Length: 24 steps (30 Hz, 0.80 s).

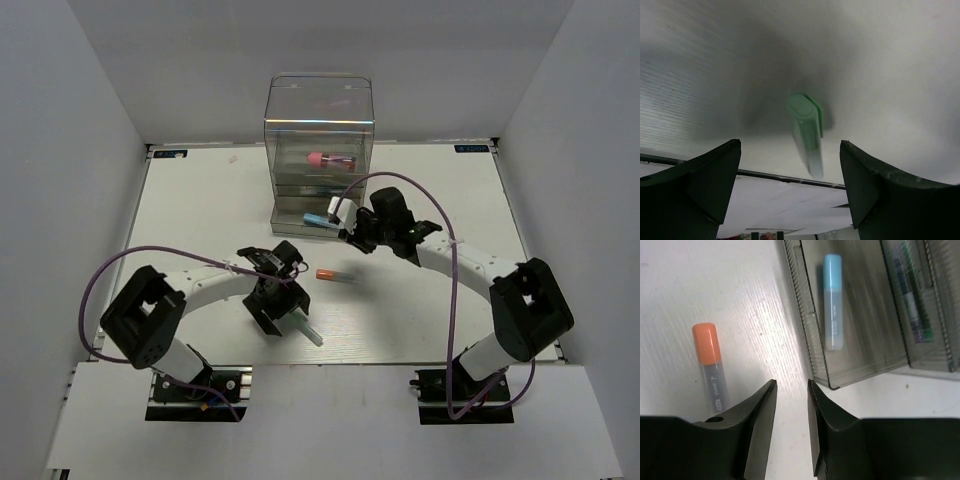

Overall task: Sort the stationery into containers
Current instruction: Pick up the pen from the center of the board.

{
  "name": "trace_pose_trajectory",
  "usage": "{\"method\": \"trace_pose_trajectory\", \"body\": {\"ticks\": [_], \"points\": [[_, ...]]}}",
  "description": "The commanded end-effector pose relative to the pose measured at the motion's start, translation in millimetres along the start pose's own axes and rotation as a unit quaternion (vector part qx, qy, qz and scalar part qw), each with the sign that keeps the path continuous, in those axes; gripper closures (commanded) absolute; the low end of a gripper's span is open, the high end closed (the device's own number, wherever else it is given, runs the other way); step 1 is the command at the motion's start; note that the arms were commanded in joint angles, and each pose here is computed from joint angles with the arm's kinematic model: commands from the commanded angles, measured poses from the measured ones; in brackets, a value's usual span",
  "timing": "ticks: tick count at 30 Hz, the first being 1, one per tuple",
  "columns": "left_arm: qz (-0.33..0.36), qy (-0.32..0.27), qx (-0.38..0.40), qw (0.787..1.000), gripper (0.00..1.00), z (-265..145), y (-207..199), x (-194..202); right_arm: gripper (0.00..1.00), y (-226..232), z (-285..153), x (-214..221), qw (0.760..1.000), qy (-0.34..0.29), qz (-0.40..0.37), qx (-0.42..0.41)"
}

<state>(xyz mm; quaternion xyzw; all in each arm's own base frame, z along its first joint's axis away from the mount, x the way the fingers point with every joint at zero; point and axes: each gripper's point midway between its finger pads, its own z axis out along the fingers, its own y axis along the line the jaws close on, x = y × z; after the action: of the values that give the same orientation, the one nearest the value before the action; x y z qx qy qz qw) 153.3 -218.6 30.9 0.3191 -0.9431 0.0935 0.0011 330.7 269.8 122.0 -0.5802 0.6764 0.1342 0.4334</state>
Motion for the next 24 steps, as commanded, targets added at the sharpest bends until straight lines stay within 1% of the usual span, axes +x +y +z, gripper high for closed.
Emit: {"method": "trace_pose_trajectory", "body": {"ticks": [1, 3, 4, 6, 7, 9, 10, 11, 12, 13, 14, 16, 17, 19, 20, 22, 23, 24], "points": [[0.002, 0.016, -0.016, 1.000, 0.11, -0.8, -4.9, 12.2, 0.63, -5.7, -9.7, -9.1, 0.999, -0.027, 0.023, 0.018], [0.011, 0.017, -0.015, 1.000, 0.15, 4.3, -14.1, 15.2, 0.63, -3.1, -13.6, -3.2, 0.999, -0.023, 0.029, 0.018], [0.010, 0.018, -0.016, 1.000, 0.20, 5.4, -16.8, 18.3, 0.63, -1.0, -16.2, -2.2, 0.999, -0.025, 0.028, 0.019], [0.015, 0.014, -0.013, 1.000, 0.27, 9.3, -22.5, 18.5, 0.63, -0.8, -17.3, 2.2, 0.999, -0.021, 0.036, 0.019], [0.010, 0.014, -0.018, 1.000, 0.35, 12.5, -23.9, 18.2, 0.63, -0.6, -20.2, 0.8, 0.999, -0.024, 0.035, 0.021], [0.014, 0.016, -0.022, 1.000, 0.43, 17.3, -23.7, 20.5, 0.63, 2.9, -21.8, 7.2, 0.999, -0.019, 0.040, 0.020], [0.015, 0.015, -0.015, 1.000, 0.49, 20.4, -28.5, 19.8, 0.63, 2.0, -24.7, 6.3, 0.999, -0.021, 0.042, 0.023], [0.014, 0.030, -0.020, 0.999, 0.62, 25.8, -25.8, 24.6, 0.63, 4.3, -26.5, 11.0, 0.999, -0.019, 0.044, 0.022], [0.014, 0.037, -0.015, 0.999, 0.71, 26.9, -26.4, 27.0, 0.63, 4.8, -29.2, 11.5, 0.999, -0.019, 0.044, 0.024], [0.015, 0.042, -0.012, 0.999, 0.77, 33.3, -25.5, 28.4, 0.63, 9.5, -29.6, 22.2, 0.999, -0.009, 0.048, 0.022], [0.016, 0.042, -0.005, 0.999, 0.90, 33.5, -28.7, 28.2, 0.62, 10.1, -31.9, 22.1, 0.999, -0.011, 0.047, 0.023], [0.012, 0.039, 0.006, 0.999, 0.99, 32.5, -31.8, 24.8, 0.58, 13.7, -34.6, 26.7, 0.999, -0.009, 0.046, 0.022], [0.006, 0.032, 0.017, 0.999, 1.00, 30.2, -36.4, 18.5, 0.49, 12.4, -39.7, 27.9, 0.998, -0.012, 0.047, 0.029], [0.020, 0.009, 0.058, 0.998, 1.00, 12.8, -56.7, 11.6, 0.41, 16.1, -42.6, 35.7, 0.998, -0.009, 0.050, 0.027], [0.016, -0.022, 0.078, 0.997, 1.00, 6.0, -67.7, -1.4, 0.37, 14.9, -47.3, 32.0, 0.998, -0.017, 0.048, 0.031], [0.021, -0.051, 0.112, 0.992, 1.00, -12.8, -88.4, -10.8, 0.35, 24.3, -49.0, 41.7, 0.998, -0.014, 0.054, 0.023], [0.014, -0.075, 0.126, 0.989, 1.00, -22.6, -95.6, -21.4, 0.35, 23.4, -54.0, 36.6, 0.998, -0.024, 0.052, 0.026], [0.008, -0.088, 0.141, 0.986, 1.00, -32.3, -107.1, -29.7, 0.40, 28.8, -54.0, 44.1, 0.998, -0.019, 0.057, 0.021]]}}
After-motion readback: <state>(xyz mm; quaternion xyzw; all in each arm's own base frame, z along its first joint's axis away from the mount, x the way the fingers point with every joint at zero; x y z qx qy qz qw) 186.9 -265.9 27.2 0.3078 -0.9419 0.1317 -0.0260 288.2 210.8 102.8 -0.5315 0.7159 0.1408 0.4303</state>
